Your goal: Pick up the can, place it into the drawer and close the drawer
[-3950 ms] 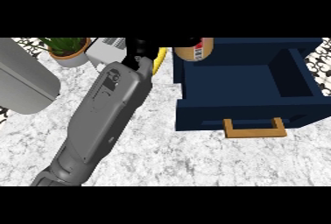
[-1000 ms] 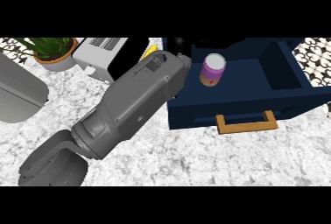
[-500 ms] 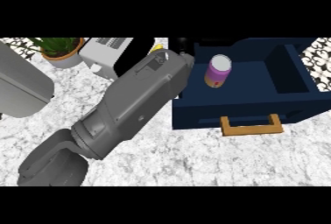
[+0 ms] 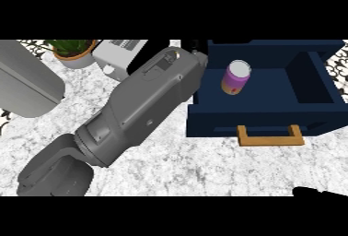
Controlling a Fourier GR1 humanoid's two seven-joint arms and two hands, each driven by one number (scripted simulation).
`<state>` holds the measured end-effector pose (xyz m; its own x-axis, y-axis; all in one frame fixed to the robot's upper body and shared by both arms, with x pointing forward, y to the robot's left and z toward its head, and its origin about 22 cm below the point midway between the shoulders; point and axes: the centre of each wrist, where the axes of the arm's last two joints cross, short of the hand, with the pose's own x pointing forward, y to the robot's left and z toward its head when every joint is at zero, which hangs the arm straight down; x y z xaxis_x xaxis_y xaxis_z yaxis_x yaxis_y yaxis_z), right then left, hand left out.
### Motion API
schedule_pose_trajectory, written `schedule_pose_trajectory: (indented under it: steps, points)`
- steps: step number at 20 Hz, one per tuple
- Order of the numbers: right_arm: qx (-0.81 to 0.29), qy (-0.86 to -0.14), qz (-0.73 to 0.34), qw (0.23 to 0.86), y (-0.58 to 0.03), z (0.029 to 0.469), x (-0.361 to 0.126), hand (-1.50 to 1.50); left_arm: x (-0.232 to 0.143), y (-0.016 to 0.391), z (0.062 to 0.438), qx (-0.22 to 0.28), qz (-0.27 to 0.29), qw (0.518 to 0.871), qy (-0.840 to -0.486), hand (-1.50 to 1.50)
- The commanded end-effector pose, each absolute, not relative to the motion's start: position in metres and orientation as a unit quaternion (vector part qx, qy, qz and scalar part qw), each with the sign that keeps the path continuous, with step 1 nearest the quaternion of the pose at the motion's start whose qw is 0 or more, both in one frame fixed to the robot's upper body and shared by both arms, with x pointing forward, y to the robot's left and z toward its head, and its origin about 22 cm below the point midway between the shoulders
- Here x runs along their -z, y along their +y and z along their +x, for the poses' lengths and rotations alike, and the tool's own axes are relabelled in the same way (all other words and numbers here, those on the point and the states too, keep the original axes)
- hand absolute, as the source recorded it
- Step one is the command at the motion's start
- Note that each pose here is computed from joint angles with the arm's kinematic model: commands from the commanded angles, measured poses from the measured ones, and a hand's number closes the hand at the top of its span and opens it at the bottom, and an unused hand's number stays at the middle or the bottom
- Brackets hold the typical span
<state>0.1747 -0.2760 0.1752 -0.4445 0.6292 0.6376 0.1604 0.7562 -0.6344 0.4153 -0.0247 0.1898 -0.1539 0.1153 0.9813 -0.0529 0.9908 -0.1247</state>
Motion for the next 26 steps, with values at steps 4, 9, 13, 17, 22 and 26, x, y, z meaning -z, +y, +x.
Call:
schedule_pose_trajectory:
  steps: [4, 9, 13, 17, 22, 26]
  points:
    - [-0.304, -0.794, -0.293, 0.438, -0.242, 0.241, -0.157, -1.5, -0.183, -0.018, 0.415, -0.064, -0.02, 0.65, -0.757, -1.5]
    - [-0.365, -0.767, -0.321, 0.418, -0.213, 0.279, -0.141, -1.5, -0.18, -0.01, 0.419, -0.066, -0.009, 0.657, -0.751, -1.5]
    - [-0.404, -0.744, -0.34, 0.409, -0.207, 0.308, -0.129, -1.5, -0.204, 0.006, 0.426, -0.066, 0.004, 0.656, -0.752, -1.5]
    - [-0.457, -0.701, -0.374, 0.4, -0.197, 0.328, -0.112, -1.5, -0.197, 0.025, 0.429, -0.065, 0.018, 0.651, -0.756, -1.5]
    - [-0.457, -0.682, -0.397, 0.411, -0.186, 0.36, -0.077, -1.5, -0.198, 0.037, 0.425, -0.073, 0.025, 0.652, -0.754, -1.5]
    - [-0.457, -0.666, -0.412, 0.422, -0.192, 0.369, -0.05, -1.5, -0.224, 0.063, 0.423, -0.083, 0.018, 0.65, -0.755, -1.5]
